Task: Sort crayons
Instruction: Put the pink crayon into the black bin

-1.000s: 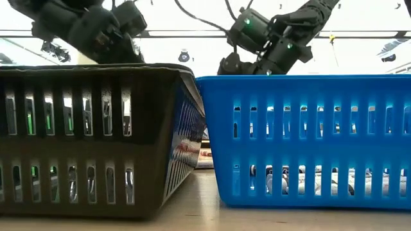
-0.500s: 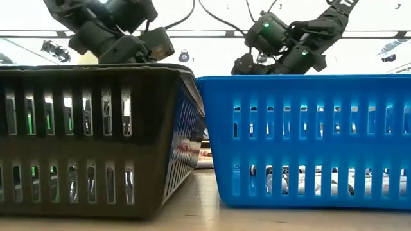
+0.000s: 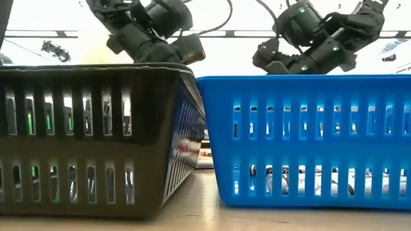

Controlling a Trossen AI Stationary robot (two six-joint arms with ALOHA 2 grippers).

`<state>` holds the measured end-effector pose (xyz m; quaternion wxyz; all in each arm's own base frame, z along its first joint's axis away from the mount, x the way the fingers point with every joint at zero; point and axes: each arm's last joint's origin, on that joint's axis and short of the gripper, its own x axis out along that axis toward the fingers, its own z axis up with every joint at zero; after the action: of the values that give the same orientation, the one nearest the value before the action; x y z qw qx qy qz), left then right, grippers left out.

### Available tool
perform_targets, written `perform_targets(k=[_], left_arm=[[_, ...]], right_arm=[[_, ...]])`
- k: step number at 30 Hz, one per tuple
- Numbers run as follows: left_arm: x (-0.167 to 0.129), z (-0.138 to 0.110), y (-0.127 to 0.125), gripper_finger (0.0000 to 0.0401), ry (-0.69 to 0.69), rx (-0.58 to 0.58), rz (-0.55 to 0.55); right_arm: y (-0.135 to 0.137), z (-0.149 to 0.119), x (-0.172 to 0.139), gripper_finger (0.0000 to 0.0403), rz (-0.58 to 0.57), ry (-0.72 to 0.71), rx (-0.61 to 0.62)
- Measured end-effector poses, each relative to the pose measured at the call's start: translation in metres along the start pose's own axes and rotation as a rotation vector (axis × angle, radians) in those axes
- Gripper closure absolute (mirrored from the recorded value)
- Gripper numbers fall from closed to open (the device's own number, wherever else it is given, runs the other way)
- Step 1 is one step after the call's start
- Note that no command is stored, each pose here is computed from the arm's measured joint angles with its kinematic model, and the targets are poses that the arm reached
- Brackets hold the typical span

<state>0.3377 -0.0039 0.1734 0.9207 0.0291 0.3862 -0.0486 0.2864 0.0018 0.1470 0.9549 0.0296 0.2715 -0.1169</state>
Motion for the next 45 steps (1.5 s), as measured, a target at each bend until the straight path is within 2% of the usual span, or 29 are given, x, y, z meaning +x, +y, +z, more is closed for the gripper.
perform_targets(k=[3, 5, 7, 9, 12, 15, 17, 19, 24, 32, 37, 45], left_arm=[[0.010, 0.006, 0.005, 0.0255, 0.005, 0.032, -0.010], [0.013, 0.001, 0.008, 0.0255, 0.046, 0.044, -0.014], [0.021, 0.007, 0.012, 0.0255, 0.008, 0.077, -0.004], [0.024, 0.000, 0.015, 0.0255, 0.048, 0.100, -0.005], [0.031, -0.003, 0.020, 0.0255, 0.035, 0.143, 0.008], [0.038, -0.005, 0.026, 0.0255, 0.022, 0.152, 0.021], [0.037, -0.013, 0.029, 0.0255, 0.075, 0.131, 0.018], [0.042, -0.010, 0.032, 0.0255, 0.040, 0.129, 0.032], [0.044, -0.015, 0.031, 0.0255, 0.077, 0.127, 0.021], [0.044, -0.012, 0.031, 0.0255, 0.043, 0.159, 0.027], [0.044, -0.011, 0.031, 0.0255, 0.041, 0.211, 0.027], [0.043, -0.014, 0.037, 0.0255, 0.058, 0.205, 0.034]], right_arm=[[0.003, -0.006, -0.006, 0.0281, -0.025, -0.005, -0.005], [0.004, -0.007, -0.007, 0.0281, -0.027, -0.018, -0.006], [0.003, -0.011, -0.010, 0.0281, -0.029, -0.010, -0.008], [0.003, -0.012, -0.011, 0.0281, -0.021, -0.020, 0.004], [0.003, -0.015, -0.011, 0.0281, -0.008, -0.018, 0.007], [0.004, -0.017, -0.012, 0.0281, -0.001, -0.020, 0.008], [0.006, -0.016, -0.010, 0.0281, 0.008, -0.029, 0.012], [0.006, -0.016, -0.011, 0.0281, 0.011, -0.035, 0.011], [0.007, -0.012, -0.013, 0.0281, 0.017, -0.067, 0.019], [0.007, -0.007, -0.015, 0.0281, 0.023, -0.098, 0.026], [0.007, -0.009, -0.014, 0.0281, 0.022, -0.087, 0.025], [0.008, -0.009, -0.015, 0.0281, 0.027, -0.084, 0.023]])
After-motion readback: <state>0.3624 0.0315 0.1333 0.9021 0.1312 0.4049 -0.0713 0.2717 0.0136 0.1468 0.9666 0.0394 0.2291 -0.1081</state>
